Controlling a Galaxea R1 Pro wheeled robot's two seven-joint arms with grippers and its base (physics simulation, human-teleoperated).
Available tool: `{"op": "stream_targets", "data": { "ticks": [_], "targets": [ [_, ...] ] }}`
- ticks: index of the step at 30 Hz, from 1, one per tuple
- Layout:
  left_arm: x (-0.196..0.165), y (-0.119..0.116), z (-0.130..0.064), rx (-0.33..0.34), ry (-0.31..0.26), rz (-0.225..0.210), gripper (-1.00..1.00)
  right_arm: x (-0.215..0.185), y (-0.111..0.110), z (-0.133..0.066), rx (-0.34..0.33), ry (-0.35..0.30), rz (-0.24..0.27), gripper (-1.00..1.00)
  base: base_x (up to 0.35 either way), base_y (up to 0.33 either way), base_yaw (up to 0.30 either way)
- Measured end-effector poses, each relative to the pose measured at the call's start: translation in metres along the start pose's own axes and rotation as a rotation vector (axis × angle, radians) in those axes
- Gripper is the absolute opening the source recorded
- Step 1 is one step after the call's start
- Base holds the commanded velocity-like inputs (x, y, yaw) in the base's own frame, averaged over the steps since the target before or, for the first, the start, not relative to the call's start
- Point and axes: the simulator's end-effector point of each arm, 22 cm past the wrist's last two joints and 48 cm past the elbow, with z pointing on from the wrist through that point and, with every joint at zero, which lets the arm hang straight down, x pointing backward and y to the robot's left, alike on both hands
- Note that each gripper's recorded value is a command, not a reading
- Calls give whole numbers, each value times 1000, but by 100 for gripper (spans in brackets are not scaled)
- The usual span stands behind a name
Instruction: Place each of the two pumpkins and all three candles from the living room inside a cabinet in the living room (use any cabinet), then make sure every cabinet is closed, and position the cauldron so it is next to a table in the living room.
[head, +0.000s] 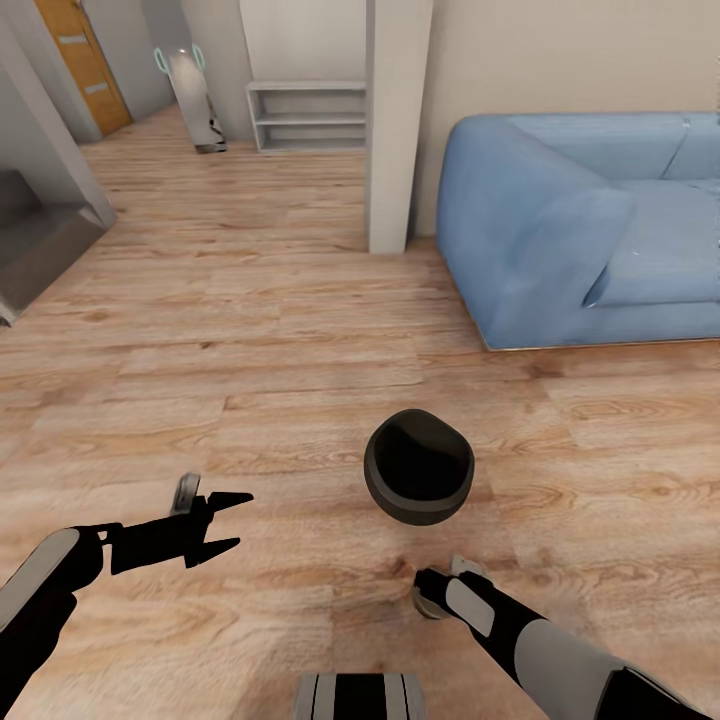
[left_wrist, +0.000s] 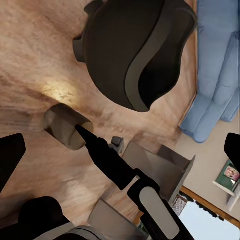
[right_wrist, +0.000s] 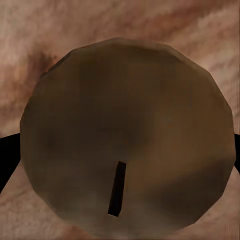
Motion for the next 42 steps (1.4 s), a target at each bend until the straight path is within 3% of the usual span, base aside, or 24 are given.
{"op": "stream_targets", "data": {
  "ticks": [10,17,35,42],
  "targets": [
    [0,-19,-11,22,-17,30,100,-16,9,-16,-18,-36,-2,-100,-1,0,0],
    [2,-32,-18,36,-27,51,100,-21,15,-27,-30,-32,-12,-100,-166,29,0],
    [4,-65,-40,73,-58,107,100,-48,29,-58,-55,-99,-18,-100,-108,45,0],
    [6,-79,-49,91,-72,130,100,-58,35,-72,-68,-128,-21,-100,-16,7,195]
  ]
}}
